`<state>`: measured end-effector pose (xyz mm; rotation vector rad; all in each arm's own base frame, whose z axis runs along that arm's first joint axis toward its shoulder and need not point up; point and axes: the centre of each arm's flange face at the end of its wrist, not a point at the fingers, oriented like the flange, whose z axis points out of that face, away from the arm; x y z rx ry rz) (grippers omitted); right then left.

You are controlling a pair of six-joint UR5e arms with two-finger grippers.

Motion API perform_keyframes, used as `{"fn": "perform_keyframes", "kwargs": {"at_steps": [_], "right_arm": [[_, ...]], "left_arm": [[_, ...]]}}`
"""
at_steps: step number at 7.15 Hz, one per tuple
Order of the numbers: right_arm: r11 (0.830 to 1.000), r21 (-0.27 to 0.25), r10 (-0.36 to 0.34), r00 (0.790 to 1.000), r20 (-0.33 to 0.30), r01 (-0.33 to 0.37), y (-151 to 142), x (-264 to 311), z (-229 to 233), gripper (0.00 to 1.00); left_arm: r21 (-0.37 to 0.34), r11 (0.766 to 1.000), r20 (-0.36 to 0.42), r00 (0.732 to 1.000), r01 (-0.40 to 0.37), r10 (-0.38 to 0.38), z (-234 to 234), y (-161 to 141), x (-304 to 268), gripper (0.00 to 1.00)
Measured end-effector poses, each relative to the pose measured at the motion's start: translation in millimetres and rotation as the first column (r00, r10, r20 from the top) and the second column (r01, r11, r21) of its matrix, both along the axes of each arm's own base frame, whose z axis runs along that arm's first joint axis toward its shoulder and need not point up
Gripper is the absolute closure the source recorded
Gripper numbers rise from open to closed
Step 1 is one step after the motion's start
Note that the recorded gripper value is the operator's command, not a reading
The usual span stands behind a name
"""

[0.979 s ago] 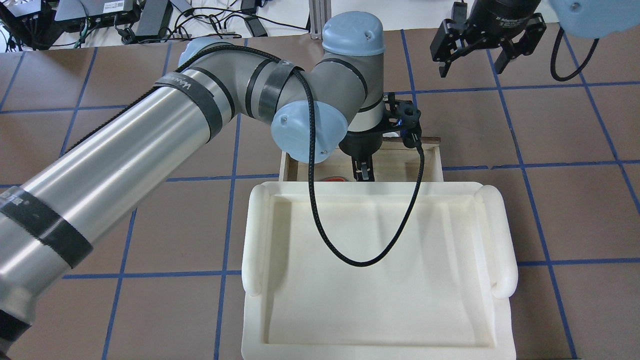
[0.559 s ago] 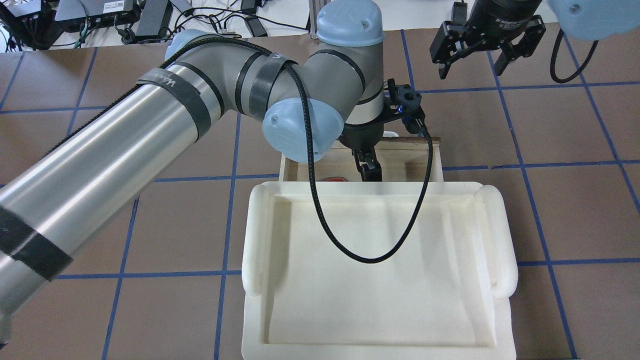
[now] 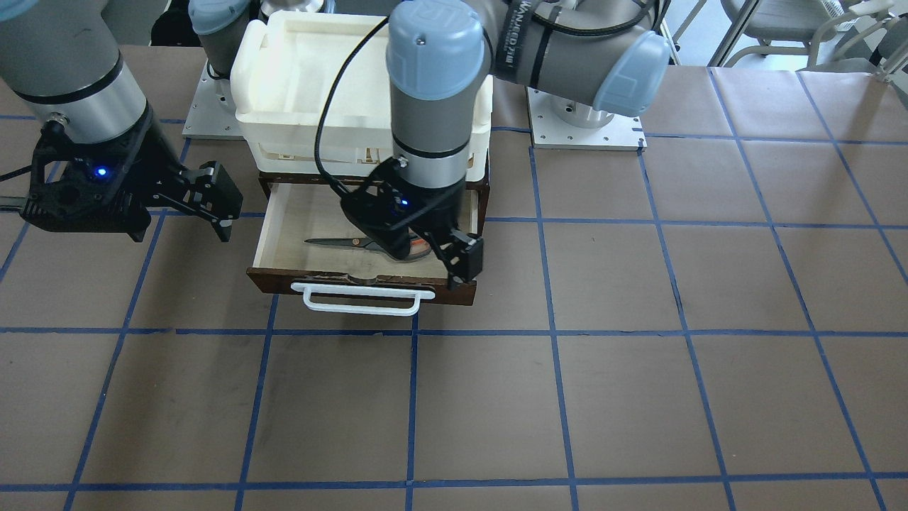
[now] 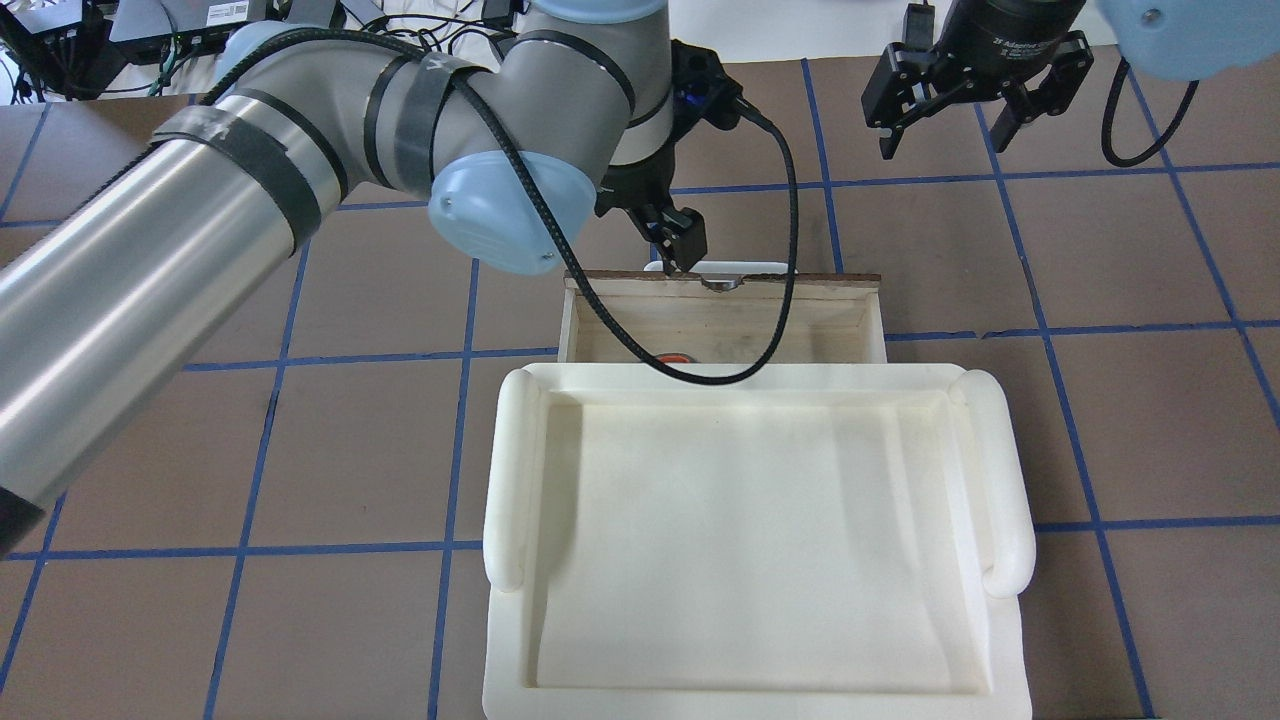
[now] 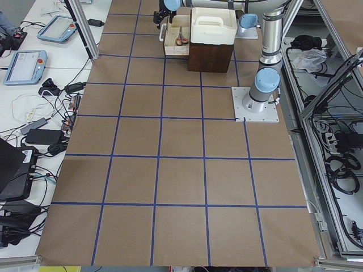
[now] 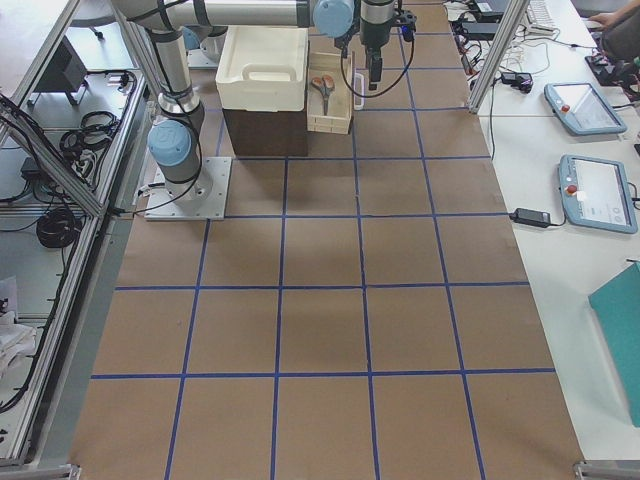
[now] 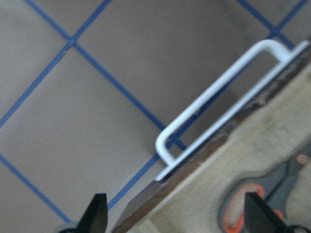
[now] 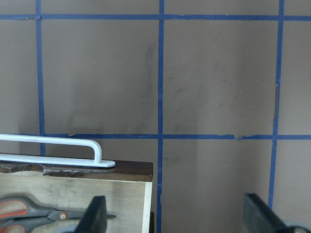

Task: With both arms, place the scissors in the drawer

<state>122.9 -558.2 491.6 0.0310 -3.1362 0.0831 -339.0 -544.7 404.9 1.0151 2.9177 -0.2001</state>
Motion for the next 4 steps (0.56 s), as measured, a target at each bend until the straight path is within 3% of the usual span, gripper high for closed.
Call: {"fn": "perform_keyframes", "kwargs": {"at_steps": [1, 2, 4], "right_arm": [[1.000, 0.002, 0.000, 1.000, 0.000, 0.000, 0, 0, 0, 0.00], [1.000, 0.005, 0.000, 1.000, -0.002, 0.000, 0, -1, -1, 0.00], [1.000, 0.009, 0.002, 1.000, -0.002, -0.002, 1, -1, -3, 0.00]], "left_arm": [[-0.023, 0.987, 0.007, 0.987, -0.157, 0.158, 6, -17, 35, 0.00], [-0.045, 0.964, 0.001, 0.965, -0.263, 0.263, 19, -29, 70, 0.00], [-0.054, 0.924, -0.004, 0.926, -0.378, 0.378, 64, -27, 145, 0.00]]}}
